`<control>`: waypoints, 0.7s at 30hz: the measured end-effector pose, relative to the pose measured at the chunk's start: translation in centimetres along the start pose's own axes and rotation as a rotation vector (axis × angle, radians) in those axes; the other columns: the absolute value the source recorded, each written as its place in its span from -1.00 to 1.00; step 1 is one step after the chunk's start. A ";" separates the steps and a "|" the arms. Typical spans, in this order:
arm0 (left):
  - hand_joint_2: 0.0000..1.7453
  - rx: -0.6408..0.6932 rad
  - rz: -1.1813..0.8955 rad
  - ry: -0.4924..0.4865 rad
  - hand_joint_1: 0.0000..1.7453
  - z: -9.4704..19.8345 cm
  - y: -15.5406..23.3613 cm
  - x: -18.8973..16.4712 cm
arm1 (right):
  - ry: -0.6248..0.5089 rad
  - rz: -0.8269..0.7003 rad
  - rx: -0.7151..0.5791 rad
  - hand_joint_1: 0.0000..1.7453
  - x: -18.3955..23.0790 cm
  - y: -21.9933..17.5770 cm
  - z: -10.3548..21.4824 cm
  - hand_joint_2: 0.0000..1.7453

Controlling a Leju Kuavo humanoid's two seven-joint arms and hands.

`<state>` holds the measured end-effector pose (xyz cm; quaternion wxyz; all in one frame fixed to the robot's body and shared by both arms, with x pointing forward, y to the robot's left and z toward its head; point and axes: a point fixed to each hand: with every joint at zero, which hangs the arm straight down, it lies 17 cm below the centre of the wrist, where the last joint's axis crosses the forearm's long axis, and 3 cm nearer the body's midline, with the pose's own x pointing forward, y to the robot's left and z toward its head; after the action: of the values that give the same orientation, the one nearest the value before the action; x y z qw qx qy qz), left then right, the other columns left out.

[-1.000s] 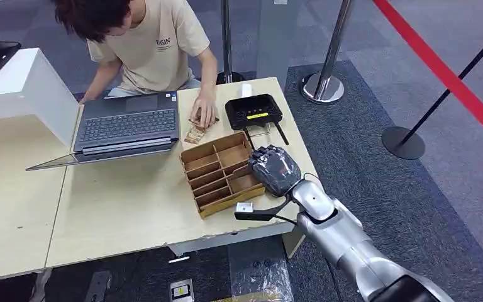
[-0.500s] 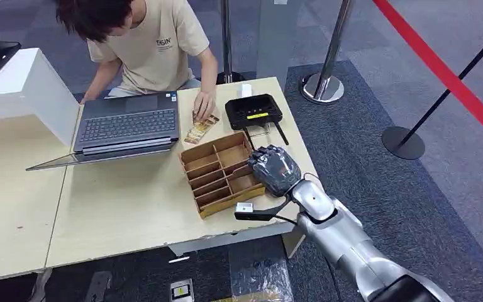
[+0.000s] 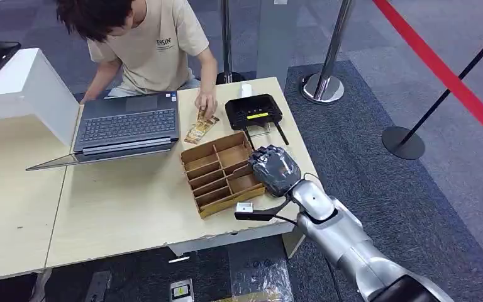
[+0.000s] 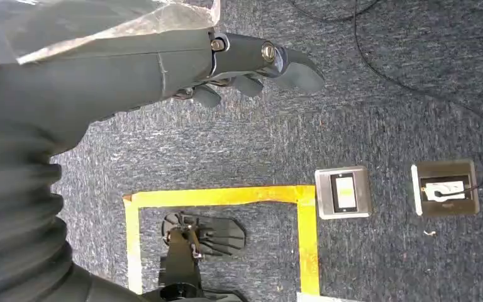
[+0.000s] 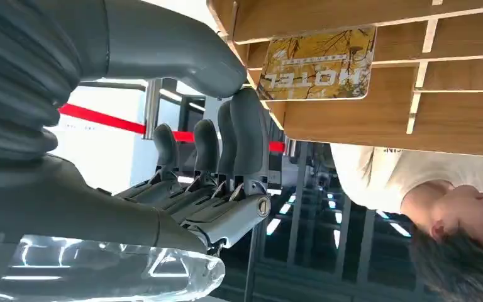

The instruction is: Pass the card to the sensor for recognition and then transmit it.

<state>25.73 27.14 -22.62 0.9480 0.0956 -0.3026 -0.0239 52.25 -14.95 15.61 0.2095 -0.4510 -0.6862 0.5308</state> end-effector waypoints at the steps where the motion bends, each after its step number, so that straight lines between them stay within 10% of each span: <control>1: 1.00 0.000 0.000 0.000 -1.00 0.0 0.0 0.0 | 0.000 0.000 0.000 0.30 0.0 0.0 0.0 1.00; 21: 1.00 0.000 0.000 0.000 -1.00 0.0 0.0 0.0 | 0.000 0.000 0.000 0.30 0.0 0.0 0.0 1.00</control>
<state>25.73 27.14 -22.62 0.9480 0.0954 -0.3026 -0.0239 52.25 -14.95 15.61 0.2095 -0.4511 -0.6862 0.5308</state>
